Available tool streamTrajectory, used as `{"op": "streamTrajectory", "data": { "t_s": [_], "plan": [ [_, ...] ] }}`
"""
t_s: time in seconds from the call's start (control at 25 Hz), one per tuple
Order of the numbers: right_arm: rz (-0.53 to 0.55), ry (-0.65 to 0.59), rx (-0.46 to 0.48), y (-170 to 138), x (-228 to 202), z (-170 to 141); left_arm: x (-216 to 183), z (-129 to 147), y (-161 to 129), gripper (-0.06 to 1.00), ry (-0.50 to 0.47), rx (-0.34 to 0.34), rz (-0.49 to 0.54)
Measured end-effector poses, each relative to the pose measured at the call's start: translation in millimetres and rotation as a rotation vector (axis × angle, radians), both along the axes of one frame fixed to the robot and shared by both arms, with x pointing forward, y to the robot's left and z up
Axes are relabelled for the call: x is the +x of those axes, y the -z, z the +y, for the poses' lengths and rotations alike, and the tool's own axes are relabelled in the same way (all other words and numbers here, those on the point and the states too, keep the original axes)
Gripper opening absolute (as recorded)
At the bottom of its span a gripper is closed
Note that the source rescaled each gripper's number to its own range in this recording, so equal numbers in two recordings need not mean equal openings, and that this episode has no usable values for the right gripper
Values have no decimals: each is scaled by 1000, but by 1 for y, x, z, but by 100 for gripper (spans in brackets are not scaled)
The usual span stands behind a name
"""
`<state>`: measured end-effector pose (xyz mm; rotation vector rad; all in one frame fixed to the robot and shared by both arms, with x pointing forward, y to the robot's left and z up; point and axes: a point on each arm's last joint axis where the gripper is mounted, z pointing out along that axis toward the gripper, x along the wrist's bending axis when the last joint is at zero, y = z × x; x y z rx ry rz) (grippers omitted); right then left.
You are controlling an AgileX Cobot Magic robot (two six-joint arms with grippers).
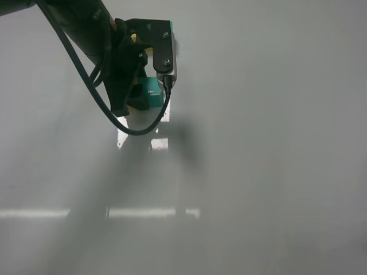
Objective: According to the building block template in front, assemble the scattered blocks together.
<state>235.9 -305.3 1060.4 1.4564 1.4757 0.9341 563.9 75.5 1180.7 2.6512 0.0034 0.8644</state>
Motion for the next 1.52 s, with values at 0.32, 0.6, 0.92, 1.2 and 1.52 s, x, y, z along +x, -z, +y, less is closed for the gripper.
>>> {"op": "streamTrajectory", "data": {
  "t_s": [0.32,0.6,0.92,1.2,1.52],
  "plan": [
    [0,0,0,0,0,0,-29,-1,-23,100,49,-65,12],
    [0,0,0,0,0,0,-73,41,-78,90,-32,-76,-112],
    [0,0,0,0,0,0,-134,123,-145,88,-379,-242,-368],
    [0,0,0,0,0,0,-172,209,-120,88,-741,-255,-357],
    [0,0,0,0,0,0,-273,245,-12,82,-1152,-409,-188]
  ]
}}
